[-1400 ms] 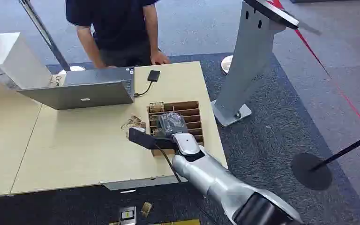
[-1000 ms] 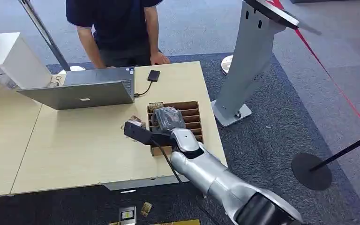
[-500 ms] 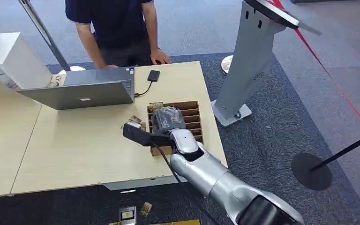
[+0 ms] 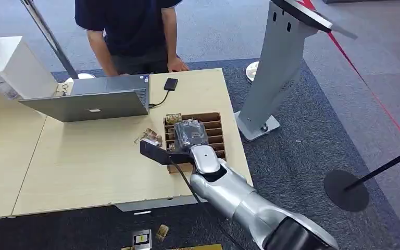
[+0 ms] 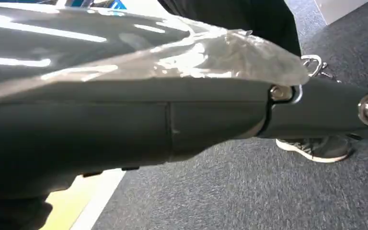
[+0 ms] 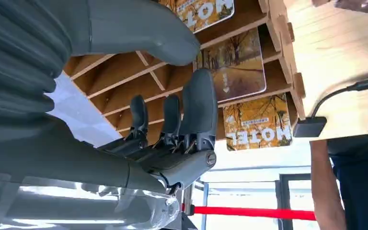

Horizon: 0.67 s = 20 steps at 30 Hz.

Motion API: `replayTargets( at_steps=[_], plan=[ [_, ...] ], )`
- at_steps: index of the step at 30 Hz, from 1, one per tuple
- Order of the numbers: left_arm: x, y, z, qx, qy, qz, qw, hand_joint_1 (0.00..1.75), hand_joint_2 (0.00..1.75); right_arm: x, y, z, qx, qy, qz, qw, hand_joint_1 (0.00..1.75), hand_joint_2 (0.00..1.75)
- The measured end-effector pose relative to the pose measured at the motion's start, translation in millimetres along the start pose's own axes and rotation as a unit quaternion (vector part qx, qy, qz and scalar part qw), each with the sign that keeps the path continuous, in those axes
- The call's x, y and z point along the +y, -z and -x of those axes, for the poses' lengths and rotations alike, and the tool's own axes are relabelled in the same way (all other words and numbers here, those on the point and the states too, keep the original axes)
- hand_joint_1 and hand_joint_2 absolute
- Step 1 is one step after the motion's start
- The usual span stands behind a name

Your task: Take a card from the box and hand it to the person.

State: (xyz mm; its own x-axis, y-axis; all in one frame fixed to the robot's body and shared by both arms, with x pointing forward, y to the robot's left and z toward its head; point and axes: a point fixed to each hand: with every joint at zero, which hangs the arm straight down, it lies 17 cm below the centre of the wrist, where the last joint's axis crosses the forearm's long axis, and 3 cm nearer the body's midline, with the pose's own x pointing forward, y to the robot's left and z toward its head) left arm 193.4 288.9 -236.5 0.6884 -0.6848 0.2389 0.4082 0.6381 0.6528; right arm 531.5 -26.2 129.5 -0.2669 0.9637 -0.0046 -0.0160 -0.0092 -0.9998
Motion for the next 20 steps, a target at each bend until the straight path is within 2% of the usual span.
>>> replayTargets(
  at_steps=[3, 6, 14, 20],
  plan=[
    [0, 0, 0, 0.001, 0.000, 0.000, 1.000, 0.00, 0.00, 4, -1, 1, 0.000, -0.002, -0.004, 1.000, 0.89, 1.75],
    [0, 0, 1, 0.002, -0.001, 0.000, 1.000, 0.00, 0.00, 7, -1, 0, -0.002, -0.003, -0.008, 1.000, 0.87, 1.75],
    [-1, 0, 1, 0.003, -0.002, 0.001, 1.000, 0.00, 0.00, 14, -2, -2, -0.004, -0.005, -0.017, 1.000, 0.96, 1.75],
    [-1, 0, 2, 0.004, -0.002, 0.001, 1.000, 0.00, 0.00, 18, -3, -3, -0.005, -0.007, -0.022, 1.000, 0.94, 1.75]
  ],
)
